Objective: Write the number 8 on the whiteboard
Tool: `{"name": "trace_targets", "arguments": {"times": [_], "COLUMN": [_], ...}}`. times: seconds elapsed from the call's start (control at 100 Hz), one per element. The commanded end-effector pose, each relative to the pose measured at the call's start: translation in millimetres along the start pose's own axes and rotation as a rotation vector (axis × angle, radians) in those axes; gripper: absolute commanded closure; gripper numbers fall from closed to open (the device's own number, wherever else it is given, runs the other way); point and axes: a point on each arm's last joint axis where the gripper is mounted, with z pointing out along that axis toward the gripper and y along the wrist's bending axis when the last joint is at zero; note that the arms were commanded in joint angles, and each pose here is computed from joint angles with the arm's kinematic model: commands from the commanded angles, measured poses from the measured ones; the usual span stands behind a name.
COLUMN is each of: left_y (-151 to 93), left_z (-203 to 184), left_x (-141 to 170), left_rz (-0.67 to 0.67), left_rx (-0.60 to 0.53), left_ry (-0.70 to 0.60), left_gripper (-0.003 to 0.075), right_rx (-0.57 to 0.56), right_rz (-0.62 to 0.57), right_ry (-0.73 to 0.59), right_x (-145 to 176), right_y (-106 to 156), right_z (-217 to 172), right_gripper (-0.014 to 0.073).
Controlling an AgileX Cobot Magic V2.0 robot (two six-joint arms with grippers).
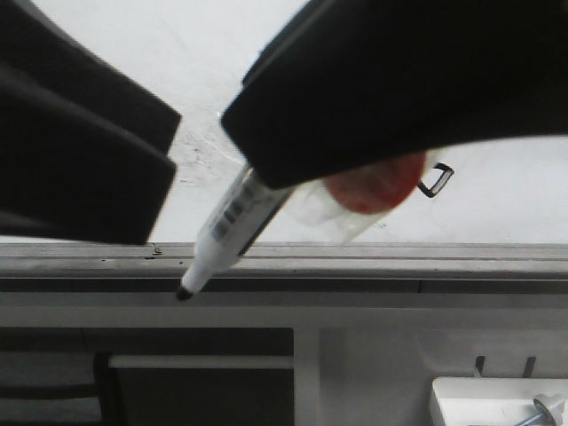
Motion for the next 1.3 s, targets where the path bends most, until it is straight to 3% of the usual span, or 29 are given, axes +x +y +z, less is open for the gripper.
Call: {"name": "trace_targets", "arguments": {"times": [0.0, 0.25, 0.44, 0.58, 0.77, 0.99, 1.09, 1.21, 1.29], "left_y": [2.5, 6.7, 8.2, 9.9, 9.9, 9.6, 9.3, 8.6, 7.8], "left_z": [3.8, 21.7, 31.4, 33.9, 33.9, 33.5, 33.4, 33.2, 33.8], "left_x": [-15.4, -17.6, -14.5, -13.2, -13.2, -13.5, -13.7, -10.5, -5.9], "left_rz": [-0.005, 0.060, 0.044, 0.029, 0.029, 0.028, 0.022, -0.005, -0.021], "left_rx": [0.055, 0.121, 0.143, 0.143, 0.143, 0.143, 0.146, 0.146, 0.146], "left_ry": [-0.051, -0.021, -0.004, 0.000, 0.000, -0.002, -0.003, 0.004, 0.015], "left_gripper": [0.0349, 0.0358, 0.0418, 0.0494, 0.0742, 0.0741, 0.0741, 0.0741, 0.0741], "right_rx": [0.056, 0.066, 0.061, 0.059, 0.054, 0.051, 0.050, 0.076, 0.128], "right_rz": [-0.001, 0.010, 0.035, 0.043, 0.066, 0.086, 0.108, 0.104, 0.105], "right_ry": [-0.077, -0.086, -0.092, -0.094, -0.100, -0.105, -0.107, -0.145, -0.197], "right_x": [-14.7, -15.4, -16.0, -16.1, -16.6, -17.0, -17.2, -20.7, -24.3], "right_y": [-6.4, -7.4, -7.1, -6.9, -6.6, -6.4, -6.4, -7.5, -12.0], "right_z": [-1.5, -0.4, -0.4, -0.4, -0.5, -0.5, -1.0, -9.1, -23.6], "right_gripper": [0.0666, 0.0666, 0.0666, 0.0666, 0.0666, 0.0659, 0.0552, 0.0250, 0.0102]}}
